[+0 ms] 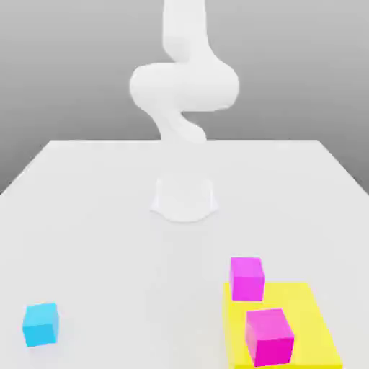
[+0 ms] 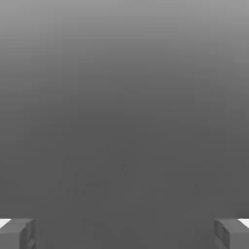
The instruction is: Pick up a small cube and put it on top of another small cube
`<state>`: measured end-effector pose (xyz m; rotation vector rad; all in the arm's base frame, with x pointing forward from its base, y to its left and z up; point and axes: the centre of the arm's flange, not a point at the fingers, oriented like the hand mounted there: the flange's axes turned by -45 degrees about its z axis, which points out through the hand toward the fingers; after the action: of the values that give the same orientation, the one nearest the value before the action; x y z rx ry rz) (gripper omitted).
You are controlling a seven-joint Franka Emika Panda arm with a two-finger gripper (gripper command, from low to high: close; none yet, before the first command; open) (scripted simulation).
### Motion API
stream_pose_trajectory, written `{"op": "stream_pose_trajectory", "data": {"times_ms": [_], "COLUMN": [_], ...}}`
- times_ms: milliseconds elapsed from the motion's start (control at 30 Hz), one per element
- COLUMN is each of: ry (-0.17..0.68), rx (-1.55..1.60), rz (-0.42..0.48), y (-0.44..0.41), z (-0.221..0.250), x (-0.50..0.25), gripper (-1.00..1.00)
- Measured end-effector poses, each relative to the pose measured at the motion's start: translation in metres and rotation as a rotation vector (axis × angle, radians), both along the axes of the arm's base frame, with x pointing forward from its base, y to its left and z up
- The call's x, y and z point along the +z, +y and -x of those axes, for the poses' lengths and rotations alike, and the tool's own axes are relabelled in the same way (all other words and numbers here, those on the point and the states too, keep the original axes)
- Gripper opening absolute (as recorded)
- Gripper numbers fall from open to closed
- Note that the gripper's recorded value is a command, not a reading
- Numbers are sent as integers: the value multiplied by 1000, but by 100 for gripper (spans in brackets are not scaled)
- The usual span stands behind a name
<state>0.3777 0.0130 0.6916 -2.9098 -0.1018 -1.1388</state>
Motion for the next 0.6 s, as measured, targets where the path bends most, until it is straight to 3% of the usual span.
{"op": "stream_pose_trajectory", "data": {"times_ms": [300, 600], "ry": [184, 350], "rx": [281, 567], "rz": [90, 200], "y": [69, 163], "z": [-100, -159], "x": [-91, -213], "gripper": [0, 0]}}
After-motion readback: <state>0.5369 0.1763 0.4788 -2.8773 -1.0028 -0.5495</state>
